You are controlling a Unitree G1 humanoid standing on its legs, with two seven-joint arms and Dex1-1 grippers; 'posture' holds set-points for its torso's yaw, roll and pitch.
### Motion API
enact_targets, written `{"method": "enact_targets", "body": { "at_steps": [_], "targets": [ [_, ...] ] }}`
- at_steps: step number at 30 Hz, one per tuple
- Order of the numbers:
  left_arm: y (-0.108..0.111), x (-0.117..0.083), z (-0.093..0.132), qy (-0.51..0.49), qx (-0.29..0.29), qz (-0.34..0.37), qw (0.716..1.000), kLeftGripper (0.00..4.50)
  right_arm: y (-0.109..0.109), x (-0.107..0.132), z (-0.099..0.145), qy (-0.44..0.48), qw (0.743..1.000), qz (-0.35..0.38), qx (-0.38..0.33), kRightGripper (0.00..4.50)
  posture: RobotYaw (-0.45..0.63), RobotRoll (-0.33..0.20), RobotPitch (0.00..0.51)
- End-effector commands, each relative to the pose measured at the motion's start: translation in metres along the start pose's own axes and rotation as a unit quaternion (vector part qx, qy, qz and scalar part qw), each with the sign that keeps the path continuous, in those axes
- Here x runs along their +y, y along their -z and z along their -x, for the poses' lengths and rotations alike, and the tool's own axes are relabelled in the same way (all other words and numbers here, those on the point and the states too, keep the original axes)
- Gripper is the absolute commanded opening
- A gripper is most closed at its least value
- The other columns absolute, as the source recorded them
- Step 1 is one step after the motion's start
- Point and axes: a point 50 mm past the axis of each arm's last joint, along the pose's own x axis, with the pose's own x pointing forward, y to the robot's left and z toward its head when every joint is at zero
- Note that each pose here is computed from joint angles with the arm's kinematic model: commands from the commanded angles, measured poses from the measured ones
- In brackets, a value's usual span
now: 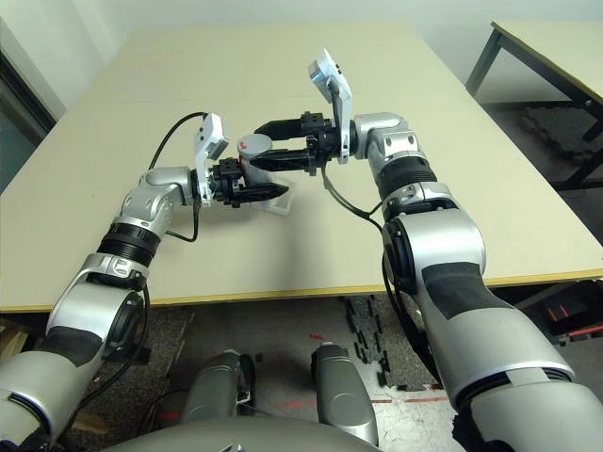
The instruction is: Pour the medicine from the bottle into the box.
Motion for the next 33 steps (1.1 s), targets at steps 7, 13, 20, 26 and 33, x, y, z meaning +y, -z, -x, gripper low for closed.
{"method": "enact_targets", "body": {
  "at_steps": [7, 13, 20, 26, 33],
  "targets": [
    [-0.001, 0.0, -0.001, 0.001, 0.006, -0.004, 1.0, 2.77, -0.008, 0.0, -0.005, 0.0, 1.0, 0.017, 0.003, 4.5, -0.21, 0.0, 0.039],
    [-0.001, 0.0, -0.001, 0.001, 0.006, -0.004, 1.0, 2.77, -0.007, -0.001, -0.006, 0.005, 1.0, 0.02, 0.004, 4.5, -0.21, 0.0, 0.04],
    [-0.001, -0.002, -0.003, 0.006, 0.005, -0.004, 1.0, 2.77, -0.006, -0.002, -0.011, 0.012, 1.0, 0.021, 0.006, 4.5, -0.21, 0.0, 0.04],
    [-0.001, -0.002, -0.003, 0.007, 0.005, -0.004, 1.0, 2.77, -0.005, -0.002, -0.015, 0.017, 1.0, 0.021, 0.008, 4.5, -0.21, 0.0, 0.036],
    [0.0, -0.003, -0.002, 0.008, 0.005, -0.004, 1.0, 2.77, -0.003, -0.004, -0.014, 0.031, 0.999, 0.02, 0.011, 4.5, -0.2, 0.0, 0.035]
  ]
}}
